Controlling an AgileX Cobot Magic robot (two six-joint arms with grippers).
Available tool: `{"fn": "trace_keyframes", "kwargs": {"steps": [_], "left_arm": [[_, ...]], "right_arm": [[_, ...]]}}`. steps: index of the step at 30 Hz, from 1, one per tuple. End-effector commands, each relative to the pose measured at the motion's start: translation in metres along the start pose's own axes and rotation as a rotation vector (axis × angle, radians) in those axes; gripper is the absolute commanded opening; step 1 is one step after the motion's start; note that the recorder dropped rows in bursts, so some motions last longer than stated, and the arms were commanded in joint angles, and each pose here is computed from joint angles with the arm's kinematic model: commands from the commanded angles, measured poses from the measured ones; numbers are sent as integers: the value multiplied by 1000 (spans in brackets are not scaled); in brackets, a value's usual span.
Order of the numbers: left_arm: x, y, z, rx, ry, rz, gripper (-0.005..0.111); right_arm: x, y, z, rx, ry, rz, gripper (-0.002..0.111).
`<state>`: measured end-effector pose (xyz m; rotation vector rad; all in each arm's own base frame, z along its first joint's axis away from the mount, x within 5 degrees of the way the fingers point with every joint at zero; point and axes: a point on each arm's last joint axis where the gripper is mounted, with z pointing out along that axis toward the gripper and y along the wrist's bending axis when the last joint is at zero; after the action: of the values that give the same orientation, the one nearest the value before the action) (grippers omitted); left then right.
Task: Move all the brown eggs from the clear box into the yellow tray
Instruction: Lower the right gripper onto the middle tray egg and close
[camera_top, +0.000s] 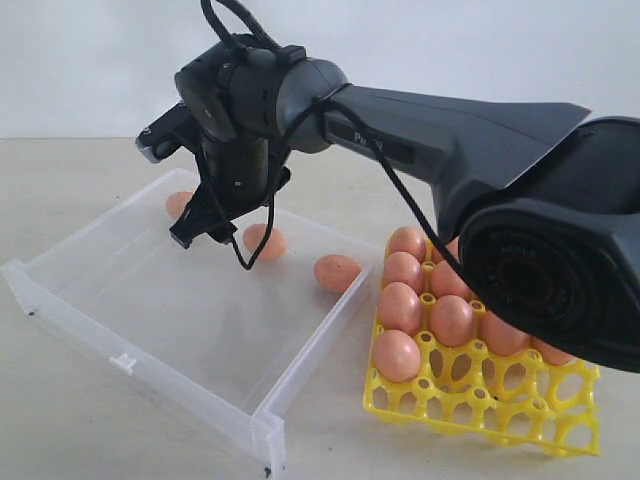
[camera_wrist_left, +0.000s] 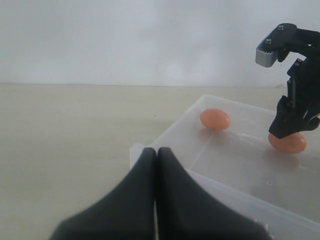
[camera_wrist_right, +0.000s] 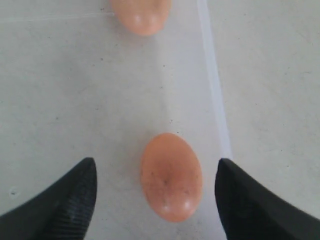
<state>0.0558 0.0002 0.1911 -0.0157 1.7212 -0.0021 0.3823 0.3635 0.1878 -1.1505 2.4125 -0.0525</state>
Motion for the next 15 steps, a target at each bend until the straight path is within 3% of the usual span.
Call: {"fn": "trace_keyframes", "kwargs": {"steps": [1, 15], "left_arm": [[-1, 0, 0, 6, -5, -4, -4], [-1, 0, 0, 6, -5, -4, -4]], "right_arm": [[-1, 3, -1, -61, -8, 50, 64], [6, 6, 19, -57, 35, -7, 64]]}}
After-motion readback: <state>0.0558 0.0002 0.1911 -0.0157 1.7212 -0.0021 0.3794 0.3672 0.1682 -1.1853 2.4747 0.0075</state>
